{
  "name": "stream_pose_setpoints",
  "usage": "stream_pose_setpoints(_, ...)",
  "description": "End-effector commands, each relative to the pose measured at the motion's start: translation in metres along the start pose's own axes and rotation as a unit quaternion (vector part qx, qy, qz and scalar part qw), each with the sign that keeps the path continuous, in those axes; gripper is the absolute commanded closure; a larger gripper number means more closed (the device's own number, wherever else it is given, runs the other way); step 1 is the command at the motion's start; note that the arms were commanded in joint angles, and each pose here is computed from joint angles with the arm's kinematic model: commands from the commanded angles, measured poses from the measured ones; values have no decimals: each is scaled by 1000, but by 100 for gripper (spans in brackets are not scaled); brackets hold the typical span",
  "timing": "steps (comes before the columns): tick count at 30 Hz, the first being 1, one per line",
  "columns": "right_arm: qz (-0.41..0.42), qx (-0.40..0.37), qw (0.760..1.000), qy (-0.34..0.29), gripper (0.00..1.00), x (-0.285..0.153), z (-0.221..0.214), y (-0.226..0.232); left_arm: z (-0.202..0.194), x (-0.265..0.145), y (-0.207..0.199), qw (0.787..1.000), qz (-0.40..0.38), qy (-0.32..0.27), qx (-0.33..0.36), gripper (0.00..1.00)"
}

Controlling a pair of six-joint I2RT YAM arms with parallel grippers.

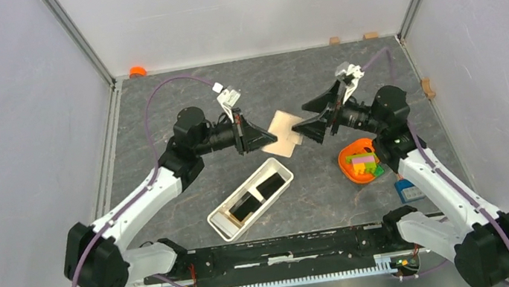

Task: Put the credit cards into the card holder
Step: Close the card holder at the center of the board.

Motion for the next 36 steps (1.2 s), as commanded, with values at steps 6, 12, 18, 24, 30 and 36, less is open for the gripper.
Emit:
stream_pose_setpoints(6,161,-28,983,82,29,24,-11,61,6,-37,-43,996,-46,-5,76,98)
stream_pose_setpoints(12,181,-58,979,66,99,22,-6,75,0,-41,-47,997,-51,17,58,70)
stream_pose_setpoints(18,-27,-187,982,19,100,19,0,38,26,-67,-33,991,132,-33,1,11)
stream_pose_setpoints(24,-166,-307,937,0,100,24,-21,15,33,-82,-21,942,211,-110,-236,0)
stream_pose_setpoints(30,-161,-429,888,-41,100,27,-56,55,24,-87,-8,909,242,-72,-332,0)
stream_pose_setpoints(36,-140,-519,842,-50,100,31,-82,97,0,-94,-8,888,237,-55,-390,0)
Point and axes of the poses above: each gripper's point midway between its finger pads, its own x axis out along the fingers, its own y axis along the line the jaws close on, z = x × y, the point moved 5 cm from there along -x, back along the fingers, and after that the axes turned 7 degrees about x, right-handed, at the moved point
